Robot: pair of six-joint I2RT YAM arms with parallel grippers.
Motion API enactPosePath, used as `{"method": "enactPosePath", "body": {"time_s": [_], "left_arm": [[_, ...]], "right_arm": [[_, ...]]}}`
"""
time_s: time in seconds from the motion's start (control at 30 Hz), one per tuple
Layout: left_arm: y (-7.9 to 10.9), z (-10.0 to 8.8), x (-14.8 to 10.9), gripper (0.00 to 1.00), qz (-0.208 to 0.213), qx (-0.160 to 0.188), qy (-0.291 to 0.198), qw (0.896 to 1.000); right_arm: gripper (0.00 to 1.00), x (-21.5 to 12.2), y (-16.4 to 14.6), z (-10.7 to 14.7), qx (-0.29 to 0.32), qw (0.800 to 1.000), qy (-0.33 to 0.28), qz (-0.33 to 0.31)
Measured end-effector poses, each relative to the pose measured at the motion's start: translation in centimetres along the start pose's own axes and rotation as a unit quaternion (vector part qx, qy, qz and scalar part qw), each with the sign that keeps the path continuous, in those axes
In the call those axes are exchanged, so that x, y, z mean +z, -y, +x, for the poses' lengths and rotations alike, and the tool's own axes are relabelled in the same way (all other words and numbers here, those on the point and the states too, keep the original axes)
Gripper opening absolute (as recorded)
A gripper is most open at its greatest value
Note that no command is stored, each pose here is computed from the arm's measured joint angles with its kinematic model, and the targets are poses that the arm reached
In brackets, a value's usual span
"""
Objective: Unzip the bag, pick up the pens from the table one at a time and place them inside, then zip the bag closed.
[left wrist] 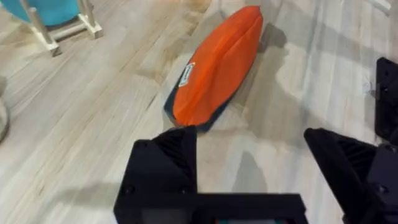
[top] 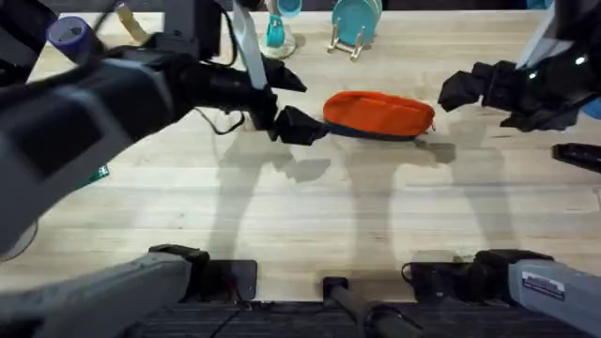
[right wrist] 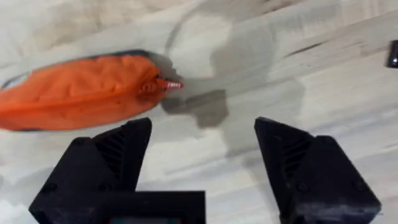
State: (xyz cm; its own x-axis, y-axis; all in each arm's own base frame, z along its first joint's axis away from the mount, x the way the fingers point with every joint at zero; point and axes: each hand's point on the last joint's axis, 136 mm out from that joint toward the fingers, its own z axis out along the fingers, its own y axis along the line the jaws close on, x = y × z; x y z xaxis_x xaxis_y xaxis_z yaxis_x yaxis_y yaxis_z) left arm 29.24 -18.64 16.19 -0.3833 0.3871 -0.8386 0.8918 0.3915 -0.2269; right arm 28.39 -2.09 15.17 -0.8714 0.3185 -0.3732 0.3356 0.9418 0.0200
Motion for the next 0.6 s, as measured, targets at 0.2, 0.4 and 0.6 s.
{"method": "enactPosePath", "body": {"time_s": [0.2, 0.4, 0.6], "left_arm": [[1.8, -0.8, -2.9, 0.995, -0.047, -0.004, -0.01, 0.999], [2.8, -1.0, -4.5, 0.996, -0.077, -0.024, -0.014, 0.997], [3.4, -0.6, -5.5, 0.995, -0.096, -0.058, -0.022, 0.993]], "right_arm": [[0.996, -2.1, -0.7, 0.4, -0.059, 0.998, -0.014, -0.014], [0.997, -4.8, -3.2, 1.0, -0.139, 0.989, 0.025, -0.053], [0.998, -6.6, -4.6, 1.2, -0.179, 0.98, 0.055, -0.075]]}}
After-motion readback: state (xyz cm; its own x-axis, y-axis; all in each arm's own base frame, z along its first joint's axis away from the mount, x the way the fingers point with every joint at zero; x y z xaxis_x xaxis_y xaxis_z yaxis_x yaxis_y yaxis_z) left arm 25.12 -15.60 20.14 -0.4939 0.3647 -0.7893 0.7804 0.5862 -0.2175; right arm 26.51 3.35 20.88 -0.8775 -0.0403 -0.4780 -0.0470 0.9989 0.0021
